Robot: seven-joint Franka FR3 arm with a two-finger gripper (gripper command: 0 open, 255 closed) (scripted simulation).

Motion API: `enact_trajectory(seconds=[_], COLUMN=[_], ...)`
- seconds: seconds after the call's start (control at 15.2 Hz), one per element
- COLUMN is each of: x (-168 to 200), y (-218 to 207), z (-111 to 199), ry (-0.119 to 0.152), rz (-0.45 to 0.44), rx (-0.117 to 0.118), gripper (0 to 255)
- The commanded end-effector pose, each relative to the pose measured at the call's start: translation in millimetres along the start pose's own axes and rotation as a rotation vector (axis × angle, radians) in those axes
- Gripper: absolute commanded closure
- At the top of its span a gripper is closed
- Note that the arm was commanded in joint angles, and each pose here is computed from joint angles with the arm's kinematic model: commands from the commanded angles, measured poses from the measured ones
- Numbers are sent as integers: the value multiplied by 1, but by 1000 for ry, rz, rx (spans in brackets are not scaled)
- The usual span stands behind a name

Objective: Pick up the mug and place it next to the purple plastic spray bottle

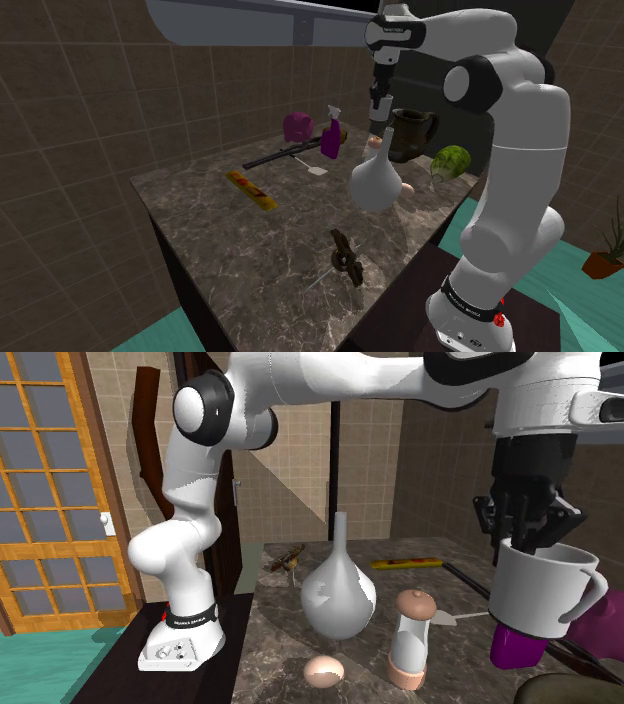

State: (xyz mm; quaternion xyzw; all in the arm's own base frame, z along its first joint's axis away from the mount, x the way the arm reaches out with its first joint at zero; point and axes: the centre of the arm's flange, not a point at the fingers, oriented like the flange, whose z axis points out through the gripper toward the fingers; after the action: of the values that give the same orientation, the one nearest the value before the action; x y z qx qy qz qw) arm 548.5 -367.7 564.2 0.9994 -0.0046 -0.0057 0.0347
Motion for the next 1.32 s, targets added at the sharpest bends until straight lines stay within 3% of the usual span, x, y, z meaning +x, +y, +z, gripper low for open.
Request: enact_trajectory(seconds=[0.0,1.25], x=[0,1], y=[-1,-8], z=[10,110], ry=[1,1], rz=[0,0], rx=[-1,-1], gripper=[255,255])
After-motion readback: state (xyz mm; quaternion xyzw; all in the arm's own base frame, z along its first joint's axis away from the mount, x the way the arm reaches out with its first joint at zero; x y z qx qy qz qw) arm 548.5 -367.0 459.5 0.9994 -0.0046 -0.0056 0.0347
